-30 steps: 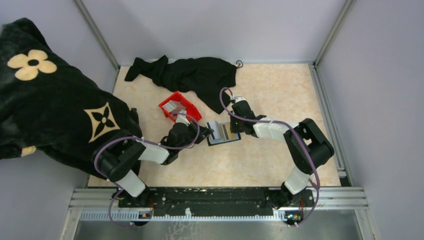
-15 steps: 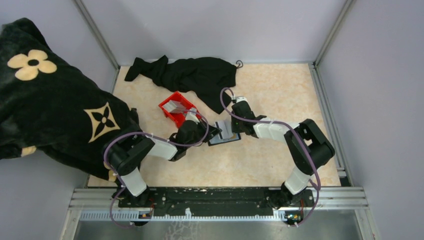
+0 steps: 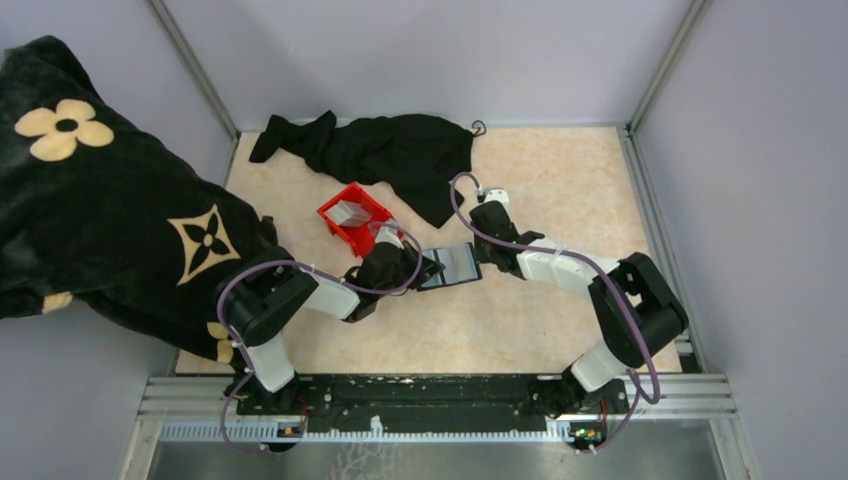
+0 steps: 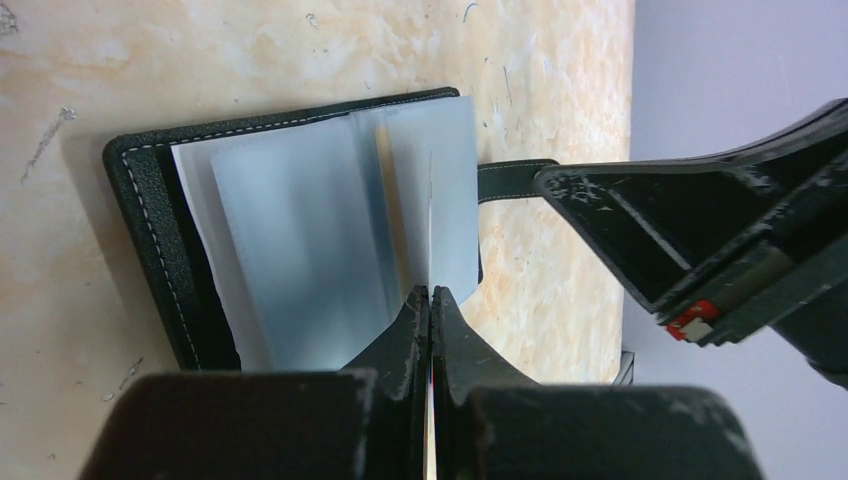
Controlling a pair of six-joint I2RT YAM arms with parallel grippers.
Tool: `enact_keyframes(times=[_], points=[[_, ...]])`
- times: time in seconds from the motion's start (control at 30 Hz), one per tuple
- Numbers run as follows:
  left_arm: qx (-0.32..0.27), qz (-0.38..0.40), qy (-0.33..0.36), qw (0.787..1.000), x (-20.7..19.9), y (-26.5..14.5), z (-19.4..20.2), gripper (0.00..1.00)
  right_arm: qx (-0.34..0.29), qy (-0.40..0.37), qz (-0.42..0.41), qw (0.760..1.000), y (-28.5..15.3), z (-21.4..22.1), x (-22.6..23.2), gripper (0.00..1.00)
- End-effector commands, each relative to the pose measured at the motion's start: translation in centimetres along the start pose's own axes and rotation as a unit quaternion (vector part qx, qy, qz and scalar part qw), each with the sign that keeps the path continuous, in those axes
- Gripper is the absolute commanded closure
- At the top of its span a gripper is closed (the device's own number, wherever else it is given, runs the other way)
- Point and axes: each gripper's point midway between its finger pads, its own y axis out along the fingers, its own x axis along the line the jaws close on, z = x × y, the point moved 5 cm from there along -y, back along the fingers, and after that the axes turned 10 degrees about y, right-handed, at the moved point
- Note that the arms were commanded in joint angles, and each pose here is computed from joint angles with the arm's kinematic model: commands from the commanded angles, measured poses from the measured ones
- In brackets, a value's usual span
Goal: Put the credit cards into the card holder
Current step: Turn over the card slot in the card holder.
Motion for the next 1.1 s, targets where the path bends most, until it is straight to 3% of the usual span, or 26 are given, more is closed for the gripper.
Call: enact_keyframes(times=[0.0, 0.43, 1.07], points=[[-0.006, 0.004, 0.016, 1.0, -0.5, 0.7, -0.1, 1.0, -0.046, 0.009, -0.03, 0.998, -1.6, -2.1, 1.0, 0.94], [-0.004, -0.005, 0.027, 1.0, -0.3, 0.7, -0.1, 1.0, 0.004, -0.031, -0.076, 0.997, 0.2, 0.0, 4.5, 0.94], [-0.059, -0.023, 0.044, 0.997, 0.1, -1.7, -2.1, 1.0, 0.057, -0.029, -0.051, 0.997, 2.5, 3.5, 3.4, 0.94]])
